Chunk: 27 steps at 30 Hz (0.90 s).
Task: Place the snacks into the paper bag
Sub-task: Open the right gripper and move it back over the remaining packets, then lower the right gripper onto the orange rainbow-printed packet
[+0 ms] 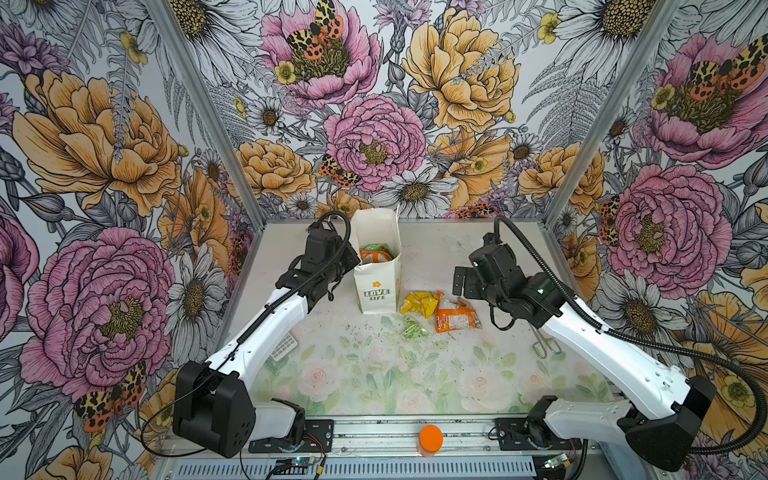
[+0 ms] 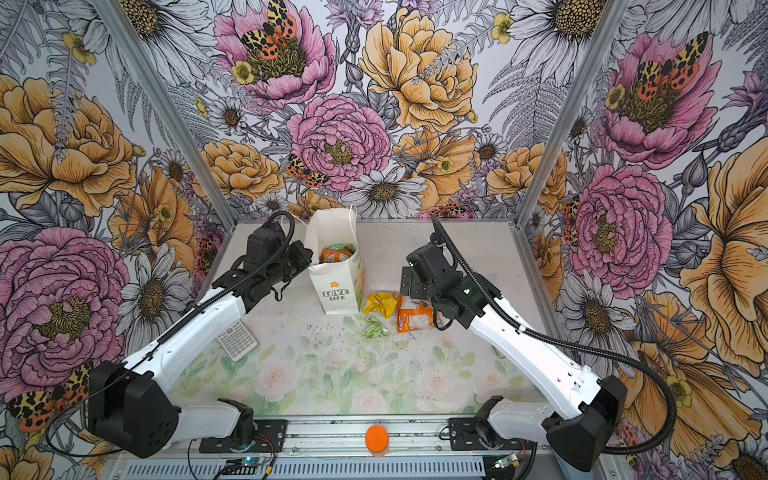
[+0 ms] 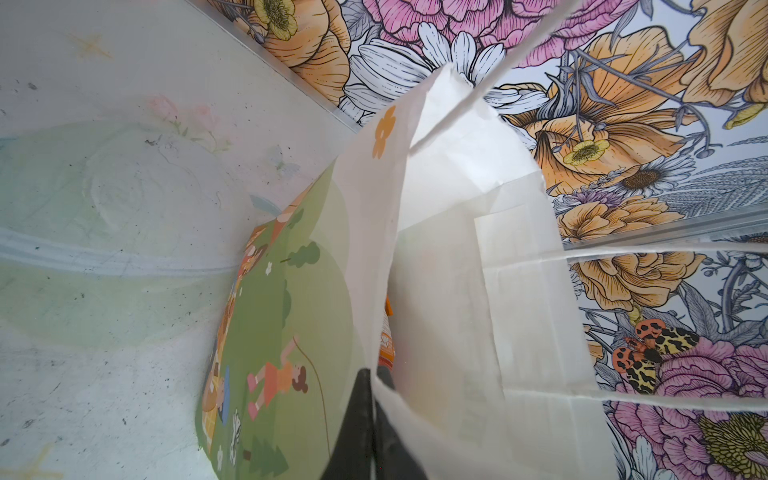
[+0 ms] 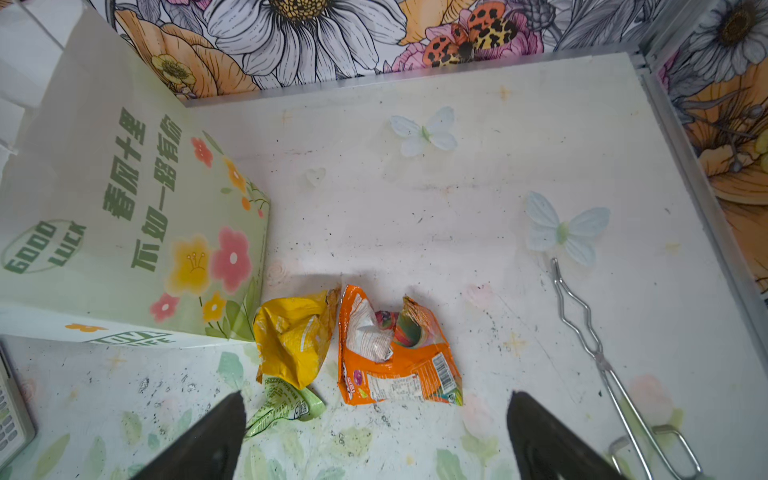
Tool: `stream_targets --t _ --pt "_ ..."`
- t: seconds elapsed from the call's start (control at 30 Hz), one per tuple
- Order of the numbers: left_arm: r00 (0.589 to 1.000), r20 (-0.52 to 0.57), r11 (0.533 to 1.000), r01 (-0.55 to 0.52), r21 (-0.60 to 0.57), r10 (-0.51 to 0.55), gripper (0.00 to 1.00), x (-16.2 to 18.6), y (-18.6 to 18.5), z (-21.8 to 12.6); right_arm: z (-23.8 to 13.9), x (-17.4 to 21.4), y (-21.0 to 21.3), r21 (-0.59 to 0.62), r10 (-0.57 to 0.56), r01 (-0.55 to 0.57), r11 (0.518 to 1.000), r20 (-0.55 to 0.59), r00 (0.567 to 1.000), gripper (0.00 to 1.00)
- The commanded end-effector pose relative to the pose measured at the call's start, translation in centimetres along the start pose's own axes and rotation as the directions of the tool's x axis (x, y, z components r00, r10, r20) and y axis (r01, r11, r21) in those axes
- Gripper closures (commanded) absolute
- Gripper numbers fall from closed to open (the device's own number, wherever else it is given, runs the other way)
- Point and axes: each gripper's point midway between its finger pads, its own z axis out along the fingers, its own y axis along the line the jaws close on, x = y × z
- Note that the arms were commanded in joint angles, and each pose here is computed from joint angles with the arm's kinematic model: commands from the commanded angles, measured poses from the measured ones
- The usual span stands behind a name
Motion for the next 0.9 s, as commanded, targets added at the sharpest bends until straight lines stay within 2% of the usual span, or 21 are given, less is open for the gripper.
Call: stream_targets --t 0.0,0.23,0.47,0.57,0.67,0.87 --pt "0.999 -0.043 0.999 -0.004 -0.040 0.002 1.00 1.1 1.0 0.2 1.0 0.9 1.2 -0.056 0.091 -0.094 0.994 -0.056 0.994 0.00" --pt "0.999 -0.047 0.999 -0.004 -0.040 0.002 1.00 1.2 1.0 0.3 3.7 3.0 3.8 -0.117 0.189 -0.217 0.969 -0.214 0.958 0.00" --pt "0.999 -0.043 0.999 -0.005 -0.040 0.003 1.00 1.1 1.0 0.2 4.8 3.3 5.7 -0.142 0.297 -0.352 0.925 -0.304 0.905 0.00" --pt "0.999 -0.040 0.999 -0.003 -0.042 0.002 1.00 1.0 1.1 0.2 5.0 3.3 5.2 -0.116 0.355 -0.407 0.906 -0.313 0.881 0.00" --pt "0.999 -0.041 0.999 -0.002 -0.042 0.001 1.00 1.0 1.1 0.2 5.4 3.8 3.9 -0.067 0.440 -0.482 0.873 -0.318 0.840 0.00" --pt "0.999 -0.045 0.999 -0.004 -0.044 0.002 1.00 1.1 1.2 0.2 5.6 5.6 1.4 0.052 0.628 -0.646 0.761 -0.306 0.715 0.00"
